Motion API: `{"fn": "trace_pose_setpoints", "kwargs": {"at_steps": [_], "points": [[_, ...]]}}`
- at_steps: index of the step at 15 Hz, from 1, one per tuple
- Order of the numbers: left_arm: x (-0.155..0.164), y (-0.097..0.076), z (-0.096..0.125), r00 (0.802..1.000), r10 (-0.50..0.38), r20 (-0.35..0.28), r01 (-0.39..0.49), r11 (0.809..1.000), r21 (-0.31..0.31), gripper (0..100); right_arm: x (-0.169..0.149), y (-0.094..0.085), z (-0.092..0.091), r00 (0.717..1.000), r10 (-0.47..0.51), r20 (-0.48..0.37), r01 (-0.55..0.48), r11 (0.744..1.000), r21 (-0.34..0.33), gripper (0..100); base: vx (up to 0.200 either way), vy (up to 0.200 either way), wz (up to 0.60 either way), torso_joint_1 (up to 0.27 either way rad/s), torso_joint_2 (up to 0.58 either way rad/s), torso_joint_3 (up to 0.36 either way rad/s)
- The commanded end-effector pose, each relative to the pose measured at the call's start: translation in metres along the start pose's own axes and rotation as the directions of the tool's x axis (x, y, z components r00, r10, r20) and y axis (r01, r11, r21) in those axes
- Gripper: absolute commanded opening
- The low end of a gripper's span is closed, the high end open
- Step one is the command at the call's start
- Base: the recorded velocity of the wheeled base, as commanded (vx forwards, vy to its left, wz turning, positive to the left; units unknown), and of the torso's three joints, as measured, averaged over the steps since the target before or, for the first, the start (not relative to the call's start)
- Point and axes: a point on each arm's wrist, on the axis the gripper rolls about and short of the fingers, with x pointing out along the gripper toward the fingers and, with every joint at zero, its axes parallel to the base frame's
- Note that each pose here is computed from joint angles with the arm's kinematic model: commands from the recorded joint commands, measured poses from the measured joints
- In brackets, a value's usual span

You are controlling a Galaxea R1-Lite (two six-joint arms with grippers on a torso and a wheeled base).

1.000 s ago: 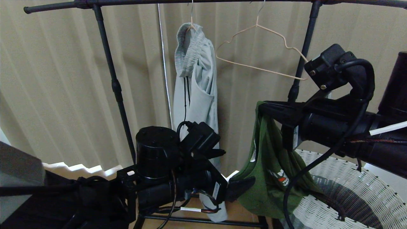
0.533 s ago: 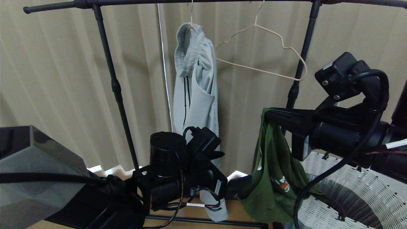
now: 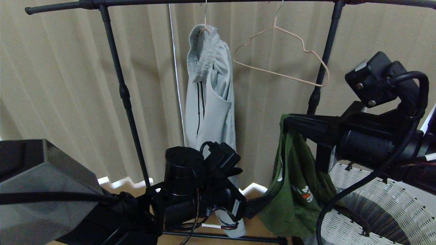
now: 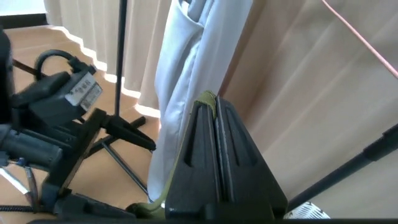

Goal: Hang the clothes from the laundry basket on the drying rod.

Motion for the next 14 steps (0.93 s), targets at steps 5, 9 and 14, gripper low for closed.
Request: {"fn": "trace_pose_setpoints", "kwargs": {"at_steps": [5,9,14], "points": [[0.007,0.004,-0.013,0.999,0.004,-0.035,-0.004,1.000,-0.011,100,-0.006,0.000,0.011,0.997,0.047,0.053,-0.047,0.999,0.002,0,0.000,0.000,0.00,0.000,0.00,0.000],[0.001,0.002,-0.030,0.995,0.004,-0.096,-0.005,1.000,-0.018,100,-0.006,-0.002,0.019,0.994,0.041,0.097,-0.042,0.999,0.004,0,0.000,0.000,0.00,0.000,0.00,0.000],[-0.024,-0.005,-0.035,0.997,0.004,-0.075,-0.002,1.000,0.025,0,-0.007,-0.003,0.019,0.994,0.036,0.102,-0.036,0.999,0.005,0,0.000,0.000,0.00,0.000,0.00,0.000]]}}
